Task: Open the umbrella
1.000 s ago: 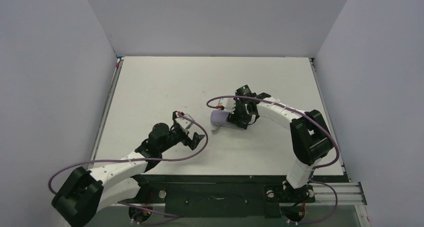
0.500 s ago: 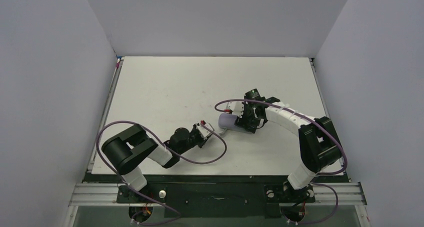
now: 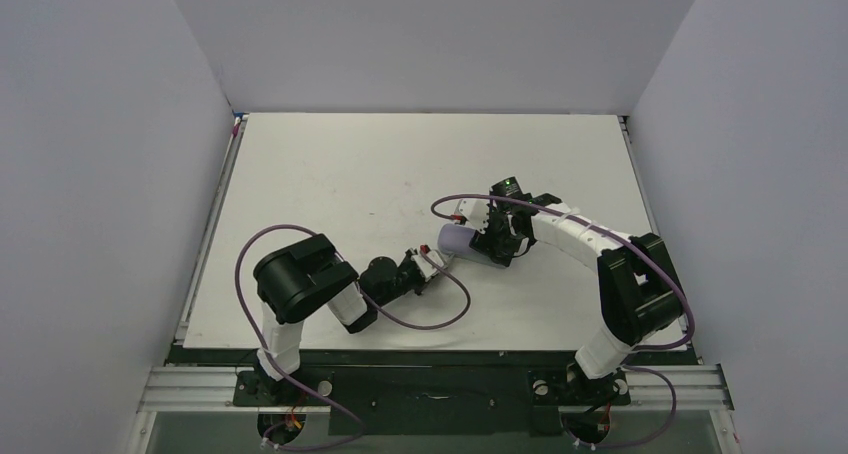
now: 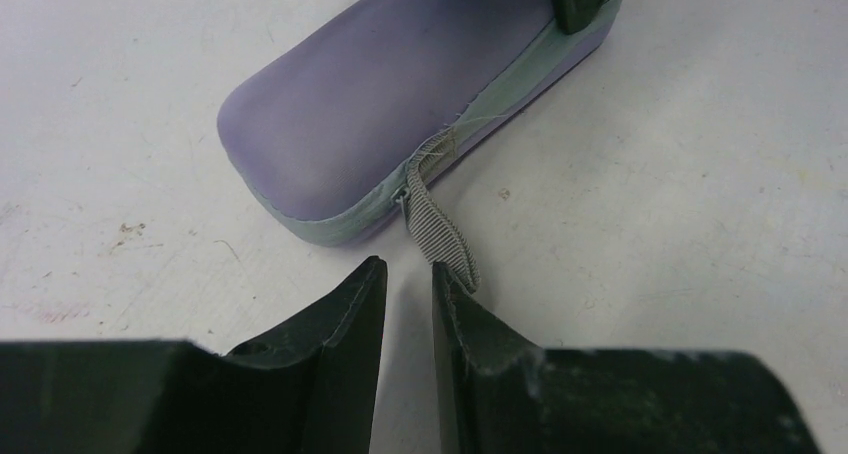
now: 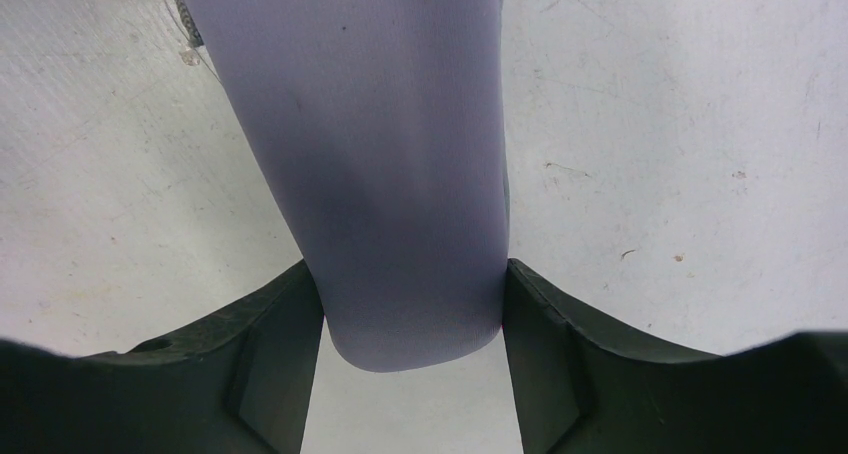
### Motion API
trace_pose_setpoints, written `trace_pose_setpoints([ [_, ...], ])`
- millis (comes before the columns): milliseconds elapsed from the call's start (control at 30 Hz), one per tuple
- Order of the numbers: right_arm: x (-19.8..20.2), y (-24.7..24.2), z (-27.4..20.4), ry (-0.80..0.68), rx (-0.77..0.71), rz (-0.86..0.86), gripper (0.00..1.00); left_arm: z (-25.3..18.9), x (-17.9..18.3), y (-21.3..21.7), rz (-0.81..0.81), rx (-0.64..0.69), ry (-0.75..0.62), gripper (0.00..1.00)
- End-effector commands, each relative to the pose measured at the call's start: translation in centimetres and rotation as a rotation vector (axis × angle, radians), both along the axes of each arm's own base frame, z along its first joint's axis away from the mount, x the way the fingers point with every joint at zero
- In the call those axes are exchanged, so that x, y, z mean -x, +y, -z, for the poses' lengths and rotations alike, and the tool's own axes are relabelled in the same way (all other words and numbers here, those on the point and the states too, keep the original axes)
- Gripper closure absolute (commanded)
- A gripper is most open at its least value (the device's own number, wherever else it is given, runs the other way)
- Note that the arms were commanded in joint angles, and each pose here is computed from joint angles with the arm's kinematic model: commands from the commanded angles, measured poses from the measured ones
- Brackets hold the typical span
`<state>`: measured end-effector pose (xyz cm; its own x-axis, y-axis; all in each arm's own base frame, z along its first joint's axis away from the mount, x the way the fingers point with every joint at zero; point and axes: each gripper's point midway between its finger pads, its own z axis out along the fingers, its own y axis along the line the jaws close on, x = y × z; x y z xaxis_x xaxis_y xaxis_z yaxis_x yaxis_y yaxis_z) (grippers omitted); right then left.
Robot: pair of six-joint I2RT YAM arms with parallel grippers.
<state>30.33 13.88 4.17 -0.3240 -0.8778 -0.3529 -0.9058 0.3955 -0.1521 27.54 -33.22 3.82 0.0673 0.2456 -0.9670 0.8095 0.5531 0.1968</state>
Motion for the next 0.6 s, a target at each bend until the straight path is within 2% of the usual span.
trace_pose_setpoints([
  [0, 2.3, -0.7, 0.6, 0.081, 0.003, 0.012, 0.59, -2.3, -0.5, -1.9, 0.015, 0.088, -0.056, 0.79],
  [300, 3.3, -0.2, 0.8, 0.103, -0.006, -0.004, 0.62, -1.9, -0.7, -3.1, 0.021, 0.098, -0.061, 0.84],
  [400, 3.5, -0.2, 1.0, 0.109, -0.001, -0.008, 0.63, -2.1, -1.1, -2.8, -0.008, 0.099, -0.062, 0.88],
  [567, 3.6, -0.2, 1.0, 0.115, -0.001, -0.008, 0.64, -1.6, -1.2, -2.1, -0.025, 0.074, -0.064, 0.90],
])
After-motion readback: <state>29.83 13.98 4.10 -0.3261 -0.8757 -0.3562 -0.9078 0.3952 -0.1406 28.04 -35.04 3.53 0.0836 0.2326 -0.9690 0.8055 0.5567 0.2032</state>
